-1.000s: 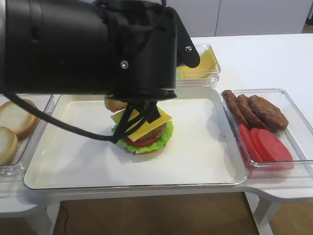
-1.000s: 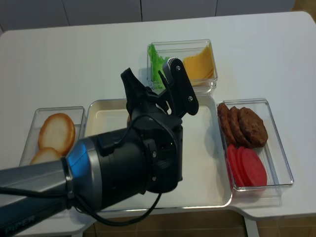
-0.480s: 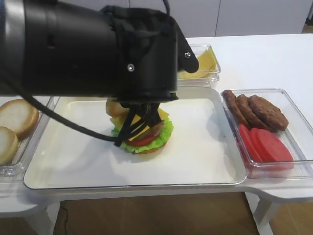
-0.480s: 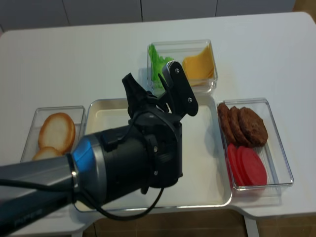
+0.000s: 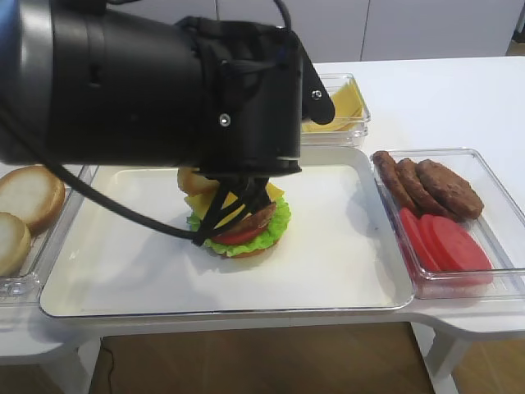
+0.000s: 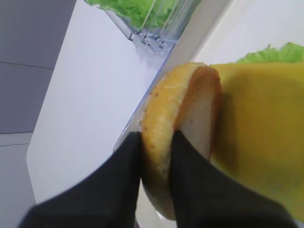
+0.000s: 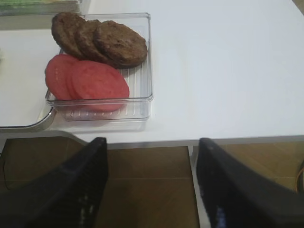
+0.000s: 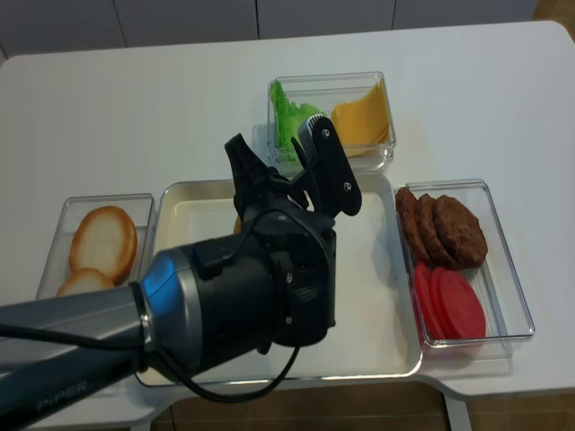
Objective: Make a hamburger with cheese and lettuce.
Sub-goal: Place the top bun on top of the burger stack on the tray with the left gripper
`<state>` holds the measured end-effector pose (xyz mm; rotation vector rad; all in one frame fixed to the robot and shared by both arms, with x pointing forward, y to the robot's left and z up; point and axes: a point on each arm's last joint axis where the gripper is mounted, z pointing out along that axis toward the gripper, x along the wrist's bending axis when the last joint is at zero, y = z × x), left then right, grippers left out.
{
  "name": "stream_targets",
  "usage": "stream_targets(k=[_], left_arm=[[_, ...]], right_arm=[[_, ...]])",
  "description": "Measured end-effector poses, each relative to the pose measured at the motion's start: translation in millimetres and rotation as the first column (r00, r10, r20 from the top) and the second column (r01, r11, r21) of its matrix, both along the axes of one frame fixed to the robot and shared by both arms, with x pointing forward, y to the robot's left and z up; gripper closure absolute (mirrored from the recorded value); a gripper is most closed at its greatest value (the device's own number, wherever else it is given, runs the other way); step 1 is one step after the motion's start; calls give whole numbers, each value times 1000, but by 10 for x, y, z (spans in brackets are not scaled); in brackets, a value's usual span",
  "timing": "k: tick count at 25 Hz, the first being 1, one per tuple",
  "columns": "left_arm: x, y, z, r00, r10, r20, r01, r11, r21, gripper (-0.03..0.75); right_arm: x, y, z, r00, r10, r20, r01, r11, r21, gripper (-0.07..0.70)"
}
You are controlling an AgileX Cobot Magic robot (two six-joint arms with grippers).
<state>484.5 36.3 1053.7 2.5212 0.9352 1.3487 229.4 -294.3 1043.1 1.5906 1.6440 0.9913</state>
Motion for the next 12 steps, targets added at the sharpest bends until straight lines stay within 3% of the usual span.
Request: stream_targets(k=[12], left_arm=[[-34,-30,3,1000,-13,3,13,1000,3,583]], right_arm=[[0,0,0,1000,0,0,0,1000,0,185]])
